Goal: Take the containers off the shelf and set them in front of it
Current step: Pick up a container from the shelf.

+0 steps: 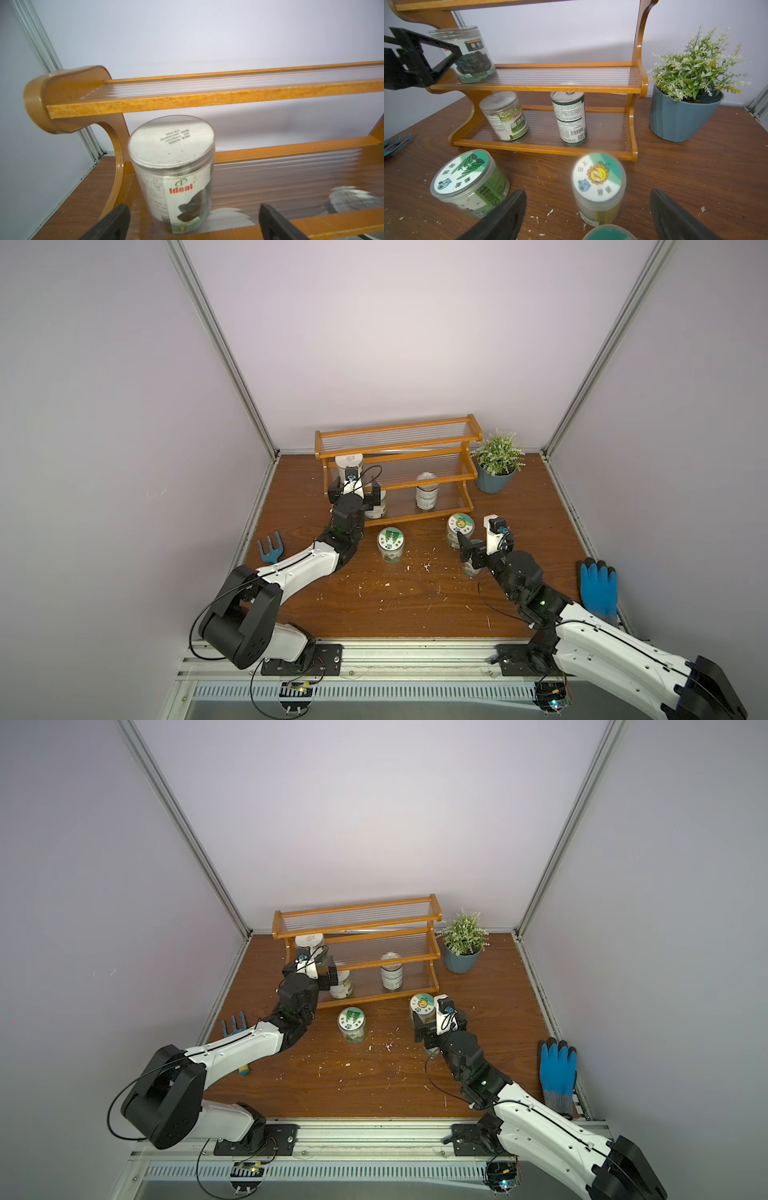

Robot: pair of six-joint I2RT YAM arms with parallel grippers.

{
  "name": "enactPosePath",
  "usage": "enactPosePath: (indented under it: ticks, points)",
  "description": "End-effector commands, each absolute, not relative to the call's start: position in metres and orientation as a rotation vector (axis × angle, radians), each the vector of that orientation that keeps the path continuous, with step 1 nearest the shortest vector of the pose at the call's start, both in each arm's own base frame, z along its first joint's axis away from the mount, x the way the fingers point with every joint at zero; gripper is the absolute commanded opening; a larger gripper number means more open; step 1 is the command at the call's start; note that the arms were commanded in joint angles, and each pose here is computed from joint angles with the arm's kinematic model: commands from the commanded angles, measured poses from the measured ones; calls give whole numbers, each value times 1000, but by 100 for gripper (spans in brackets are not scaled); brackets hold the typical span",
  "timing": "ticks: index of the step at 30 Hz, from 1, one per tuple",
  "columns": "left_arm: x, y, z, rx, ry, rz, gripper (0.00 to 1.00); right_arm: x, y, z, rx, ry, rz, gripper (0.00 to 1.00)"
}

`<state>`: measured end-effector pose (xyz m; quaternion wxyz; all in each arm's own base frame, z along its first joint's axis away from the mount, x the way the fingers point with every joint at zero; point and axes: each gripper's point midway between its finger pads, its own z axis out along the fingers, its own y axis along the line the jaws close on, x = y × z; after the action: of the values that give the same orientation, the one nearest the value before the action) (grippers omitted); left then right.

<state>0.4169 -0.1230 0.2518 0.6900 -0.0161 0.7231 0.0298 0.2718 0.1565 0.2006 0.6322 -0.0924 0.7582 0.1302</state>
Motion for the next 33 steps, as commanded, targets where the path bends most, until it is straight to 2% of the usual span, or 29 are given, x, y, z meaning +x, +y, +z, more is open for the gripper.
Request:
enactPosePath:
  ticks: [1, 33]
  points:
    - [423, -115, 271, -82, 1547, 72, 100, 274, 162, 235, -193, 1650, 342, 99]
    - [467, -111, 272, -80, 1499, 15, 100, 279, 171, 235, -214, 1646, 347, 99]
